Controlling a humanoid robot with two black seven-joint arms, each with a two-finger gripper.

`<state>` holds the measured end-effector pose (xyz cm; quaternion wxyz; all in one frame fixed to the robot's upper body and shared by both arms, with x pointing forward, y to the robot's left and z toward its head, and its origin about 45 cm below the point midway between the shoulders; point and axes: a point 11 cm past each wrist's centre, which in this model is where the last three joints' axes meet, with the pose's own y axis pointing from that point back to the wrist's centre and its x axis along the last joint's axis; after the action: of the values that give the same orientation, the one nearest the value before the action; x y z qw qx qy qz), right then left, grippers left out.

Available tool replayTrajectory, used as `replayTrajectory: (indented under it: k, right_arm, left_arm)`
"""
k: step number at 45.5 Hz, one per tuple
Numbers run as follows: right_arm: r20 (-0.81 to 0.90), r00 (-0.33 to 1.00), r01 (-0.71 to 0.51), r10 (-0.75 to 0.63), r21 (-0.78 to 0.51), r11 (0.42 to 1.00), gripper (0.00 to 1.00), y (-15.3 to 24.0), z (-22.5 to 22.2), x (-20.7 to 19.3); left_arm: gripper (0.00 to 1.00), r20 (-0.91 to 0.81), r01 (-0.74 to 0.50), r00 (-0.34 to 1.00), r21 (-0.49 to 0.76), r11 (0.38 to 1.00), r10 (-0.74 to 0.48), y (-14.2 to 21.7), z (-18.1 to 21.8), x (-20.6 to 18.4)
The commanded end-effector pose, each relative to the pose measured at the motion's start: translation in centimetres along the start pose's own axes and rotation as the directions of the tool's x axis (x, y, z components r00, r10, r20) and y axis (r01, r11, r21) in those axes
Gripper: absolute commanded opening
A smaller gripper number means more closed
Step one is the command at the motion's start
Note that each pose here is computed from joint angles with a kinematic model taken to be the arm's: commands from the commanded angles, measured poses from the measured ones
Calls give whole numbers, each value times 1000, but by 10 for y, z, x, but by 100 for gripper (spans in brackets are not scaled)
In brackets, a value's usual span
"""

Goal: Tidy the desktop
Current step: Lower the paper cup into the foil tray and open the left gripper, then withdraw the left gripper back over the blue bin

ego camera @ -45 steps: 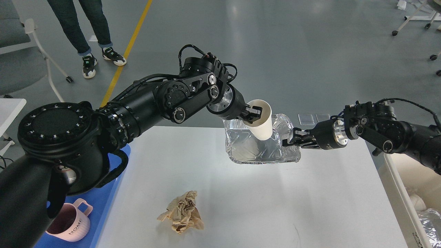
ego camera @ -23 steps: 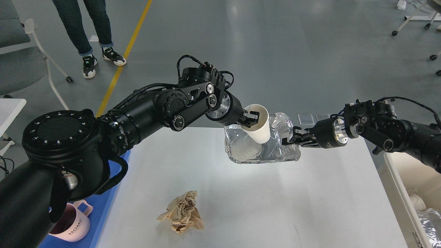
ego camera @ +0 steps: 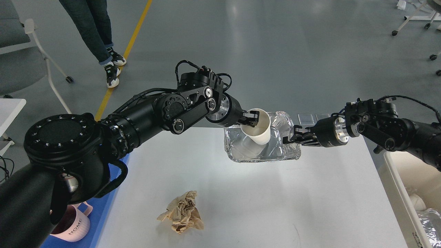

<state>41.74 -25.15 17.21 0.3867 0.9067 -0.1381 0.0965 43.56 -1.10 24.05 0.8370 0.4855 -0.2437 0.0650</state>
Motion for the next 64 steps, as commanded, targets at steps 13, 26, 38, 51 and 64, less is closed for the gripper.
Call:
replayTrajectory:
  k: [13, 26, 38, 51, 64]
  right_arm:
    - [3, 1000, -5, 5, -4, 1000, 0, 3, 3, 1]
    - [7, 1000, -15, 15, -12, 1000, 0, 9, 7, 3]
    - [10, 1000, -22, 22, -16, 1000, 0, 12, 9, 5]
    - [10, 1000, -25, 25, -15, 1000, 0, 12, 9, 5]
    - [10, 1000, -26, 27, -16, 1000, 0, 13, 9, 6]
  left_arm:
    - [99, -61, -49, 997, -39, 998, 47, 2, 4, 7]
    - [99, -283, -113, 957, -152, 982, 67, 6, 9, 16]
    - [99, -401, -146, 913, -165, 975, 69, 14, -30, 18]
    - [99, -492, -243, 870, -379, 893, 28, 20, -68, 3]
    - [99, -630, -306, 776, -370, 877, 6, 20, -100, -9]
